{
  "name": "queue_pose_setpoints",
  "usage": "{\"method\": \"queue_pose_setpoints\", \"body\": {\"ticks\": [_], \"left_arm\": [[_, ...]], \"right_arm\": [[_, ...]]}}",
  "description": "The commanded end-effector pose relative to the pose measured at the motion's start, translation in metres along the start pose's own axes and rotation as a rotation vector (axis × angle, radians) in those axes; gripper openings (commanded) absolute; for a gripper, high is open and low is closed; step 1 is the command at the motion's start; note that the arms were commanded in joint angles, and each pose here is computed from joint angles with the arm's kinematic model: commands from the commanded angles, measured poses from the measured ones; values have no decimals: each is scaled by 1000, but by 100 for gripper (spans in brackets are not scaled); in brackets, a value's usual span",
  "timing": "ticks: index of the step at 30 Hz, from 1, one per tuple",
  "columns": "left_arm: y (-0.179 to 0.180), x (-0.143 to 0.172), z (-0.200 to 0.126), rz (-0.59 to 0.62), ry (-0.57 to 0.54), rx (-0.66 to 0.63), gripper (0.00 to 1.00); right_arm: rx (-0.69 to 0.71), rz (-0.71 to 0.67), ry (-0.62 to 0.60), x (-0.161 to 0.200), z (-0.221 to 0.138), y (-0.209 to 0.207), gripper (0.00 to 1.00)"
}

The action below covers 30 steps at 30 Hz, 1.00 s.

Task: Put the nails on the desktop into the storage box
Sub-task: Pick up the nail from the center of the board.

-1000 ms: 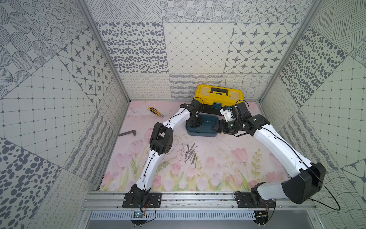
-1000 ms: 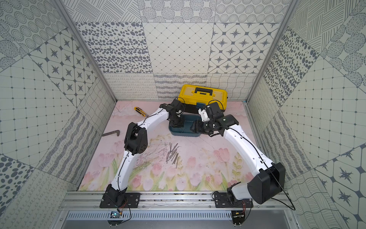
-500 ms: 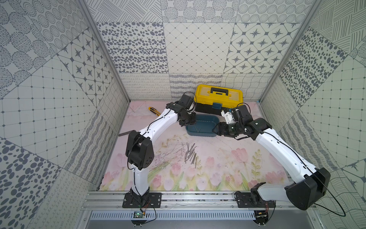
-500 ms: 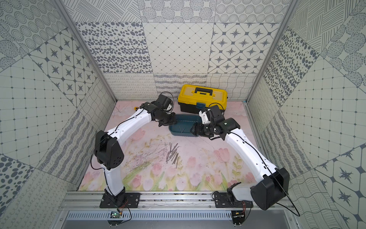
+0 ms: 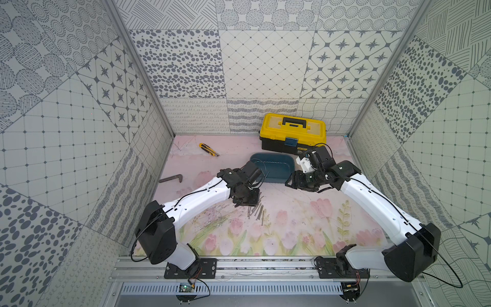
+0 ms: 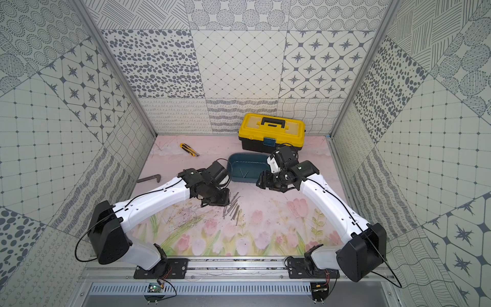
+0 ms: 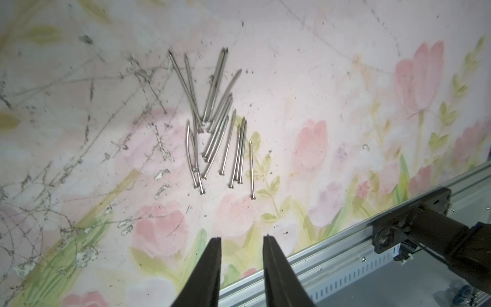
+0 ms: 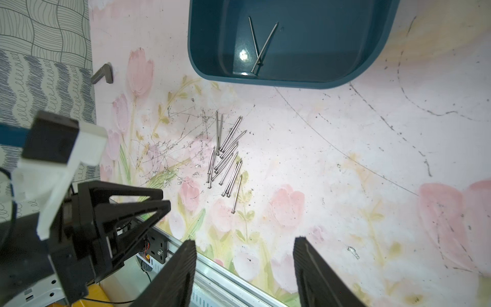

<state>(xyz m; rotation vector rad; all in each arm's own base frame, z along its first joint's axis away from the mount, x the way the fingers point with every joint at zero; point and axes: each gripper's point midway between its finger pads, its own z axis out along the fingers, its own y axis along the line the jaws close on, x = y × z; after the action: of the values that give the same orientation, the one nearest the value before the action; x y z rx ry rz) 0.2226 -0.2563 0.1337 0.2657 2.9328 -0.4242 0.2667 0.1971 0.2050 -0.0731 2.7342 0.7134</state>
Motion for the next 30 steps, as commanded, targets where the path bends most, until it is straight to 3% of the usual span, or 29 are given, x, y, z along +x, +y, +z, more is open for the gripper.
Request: {"method": "queue_pose_setpoints", "body": {"ticks": [1, 7, 13, 30], "left_arm": [[3, 44, 13, -64, 23, -227, 33], [-14, 69, 35, -31, 46, -319, 37], [-17, 71, 50, 11, 46, -351, 49], [-25, 60, 104, 9, 32, -349, 43]], "right_arm": [[43, -26, 9, 11, -8, -10, 63], [47, -38, -24, 29, -23, -19, 63], [19, -62, -63, 47, -37, -23, 65], [47, -72, -98, 59, -59, -31, 65]]}}
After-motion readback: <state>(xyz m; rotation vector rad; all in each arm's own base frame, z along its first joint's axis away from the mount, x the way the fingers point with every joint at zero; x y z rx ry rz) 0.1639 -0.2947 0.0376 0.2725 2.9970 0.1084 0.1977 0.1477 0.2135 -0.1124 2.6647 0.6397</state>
